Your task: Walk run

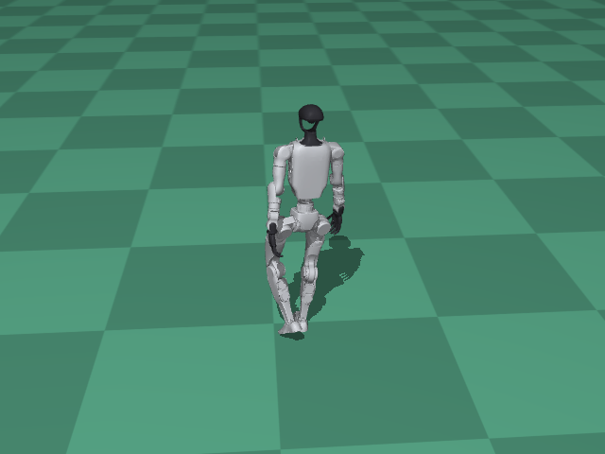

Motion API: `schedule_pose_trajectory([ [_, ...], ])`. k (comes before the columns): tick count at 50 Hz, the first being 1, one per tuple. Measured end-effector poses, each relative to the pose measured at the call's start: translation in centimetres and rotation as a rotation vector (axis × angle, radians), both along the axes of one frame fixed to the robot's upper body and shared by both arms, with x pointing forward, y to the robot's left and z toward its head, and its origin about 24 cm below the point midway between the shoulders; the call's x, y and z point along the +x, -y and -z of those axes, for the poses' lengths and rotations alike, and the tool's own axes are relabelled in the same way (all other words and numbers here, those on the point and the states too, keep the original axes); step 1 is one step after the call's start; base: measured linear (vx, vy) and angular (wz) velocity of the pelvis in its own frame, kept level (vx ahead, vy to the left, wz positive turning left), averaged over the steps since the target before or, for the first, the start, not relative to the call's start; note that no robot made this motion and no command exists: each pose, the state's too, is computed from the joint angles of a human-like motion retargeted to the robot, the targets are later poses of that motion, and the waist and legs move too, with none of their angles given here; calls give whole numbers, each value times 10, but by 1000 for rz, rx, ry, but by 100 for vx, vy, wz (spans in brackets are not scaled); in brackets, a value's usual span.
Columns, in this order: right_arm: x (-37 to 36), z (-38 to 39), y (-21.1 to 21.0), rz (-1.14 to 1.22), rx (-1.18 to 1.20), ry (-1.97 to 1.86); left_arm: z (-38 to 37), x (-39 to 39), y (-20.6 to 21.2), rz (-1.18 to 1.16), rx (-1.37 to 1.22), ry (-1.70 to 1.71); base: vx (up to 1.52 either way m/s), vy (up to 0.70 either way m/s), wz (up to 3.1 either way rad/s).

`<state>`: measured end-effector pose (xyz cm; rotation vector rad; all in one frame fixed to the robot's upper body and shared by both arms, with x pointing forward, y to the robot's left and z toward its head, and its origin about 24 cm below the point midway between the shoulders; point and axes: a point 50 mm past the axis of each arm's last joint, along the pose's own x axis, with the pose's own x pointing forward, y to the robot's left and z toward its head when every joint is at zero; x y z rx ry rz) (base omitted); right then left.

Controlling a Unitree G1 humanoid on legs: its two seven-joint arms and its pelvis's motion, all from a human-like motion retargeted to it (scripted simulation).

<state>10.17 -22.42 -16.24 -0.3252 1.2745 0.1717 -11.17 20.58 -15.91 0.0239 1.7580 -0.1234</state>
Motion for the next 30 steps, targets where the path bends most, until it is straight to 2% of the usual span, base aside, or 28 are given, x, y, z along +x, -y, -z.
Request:
schedule_pose_trajectory([
  [7,71,-27,9,-239,-94,210,-4,-21,22,-262,-12,-35,59,-14,3],
  [14,78,-29,6,-256,-108,260,-10,-41,35,-330,-26,-118,74,-6,-14],
  [18,40,-12,-2,-226,-65,152,-11,-43,37,-341,-26,-144,93,3,-59],
  [23,-43,11,-15,-221,-45,-119,-5,-22,27,-388,7,-98,96,4,-28],
  [30,-133,11,-15,-252,-41,-422,15,95,-8,-342,106,253,72,6,21],
])
